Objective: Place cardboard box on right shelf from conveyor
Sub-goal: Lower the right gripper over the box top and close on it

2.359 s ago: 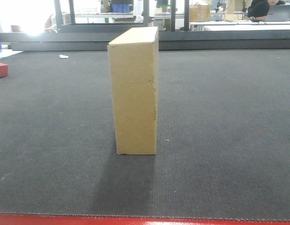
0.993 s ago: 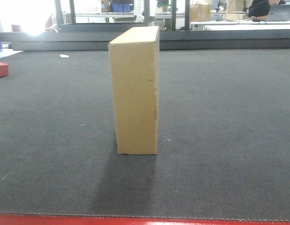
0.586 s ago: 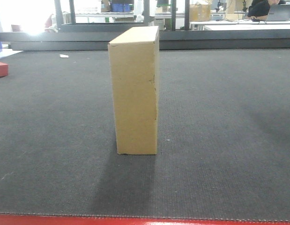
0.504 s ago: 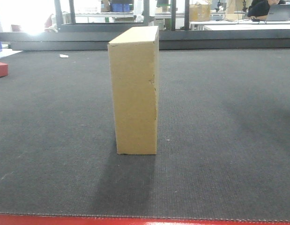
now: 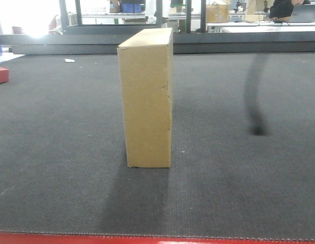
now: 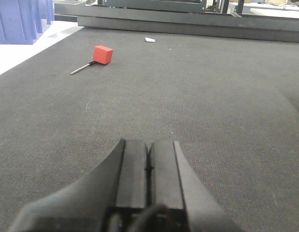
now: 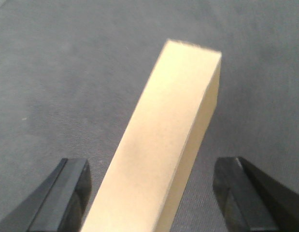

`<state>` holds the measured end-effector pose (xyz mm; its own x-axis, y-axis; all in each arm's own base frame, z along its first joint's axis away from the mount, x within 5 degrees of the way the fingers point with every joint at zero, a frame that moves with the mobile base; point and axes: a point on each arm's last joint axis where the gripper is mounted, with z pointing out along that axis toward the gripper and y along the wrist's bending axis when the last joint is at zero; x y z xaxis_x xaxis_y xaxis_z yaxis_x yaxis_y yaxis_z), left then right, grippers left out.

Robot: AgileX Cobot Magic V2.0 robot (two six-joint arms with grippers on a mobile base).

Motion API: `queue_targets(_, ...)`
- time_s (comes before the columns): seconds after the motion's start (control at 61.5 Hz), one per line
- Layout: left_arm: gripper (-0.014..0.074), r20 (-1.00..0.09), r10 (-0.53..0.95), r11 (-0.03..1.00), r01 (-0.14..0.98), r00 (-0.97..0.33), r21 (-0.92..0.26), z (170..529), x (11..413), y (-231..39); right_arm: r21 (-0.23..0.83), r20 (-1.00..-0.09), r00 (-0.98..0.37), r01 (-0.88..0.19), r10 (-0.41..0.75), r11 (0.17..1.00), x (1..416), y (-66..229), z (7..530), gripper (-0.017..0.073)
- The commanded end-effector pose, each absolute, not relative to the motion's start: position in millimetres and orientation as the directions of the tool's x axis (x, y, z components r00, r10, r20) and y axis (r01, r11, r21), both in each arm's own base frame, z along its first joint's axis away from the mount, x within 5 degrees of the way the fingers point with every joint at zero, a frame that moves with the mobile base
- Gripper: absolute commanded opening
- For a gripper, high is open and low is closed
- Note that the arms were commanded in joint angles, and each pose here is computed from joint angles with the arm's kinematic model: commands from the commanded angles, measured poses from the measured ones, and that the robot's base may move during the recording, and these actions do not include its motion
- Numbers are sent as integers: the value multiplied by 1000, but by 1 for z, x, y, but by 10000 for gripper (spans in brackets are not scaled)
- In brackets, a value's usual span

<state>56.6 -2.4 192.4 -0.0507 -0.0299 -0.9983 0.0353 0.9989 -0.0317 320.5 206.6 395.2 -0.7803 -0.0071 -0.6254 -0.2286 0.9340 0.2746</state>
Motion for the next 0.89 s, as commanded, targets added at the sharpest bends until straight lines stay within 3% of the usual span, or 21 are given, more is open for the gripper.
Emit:
queue_targets(0.0,-116,-998,-39,999,39,43,-37,199,56,-2,274,-655,-752,-138,79,952,323,210,419,614)
queue_targets(0.26,-115,-998,-39,999,39,43,-37,199,56,-2,242,-638,-764,-80,96,967,339,245,402,614)
queue_targets(0.504,-116,-998,-39,999,39,43,-37,199,56,-2,206,-646,-752,-4,133,979,341,253,391,614)
queue_targets(0.879,-116,-998,-39,999,39,43,-37,199,56,-2,191,-616,-777,15,132,981,350,261,371,614)
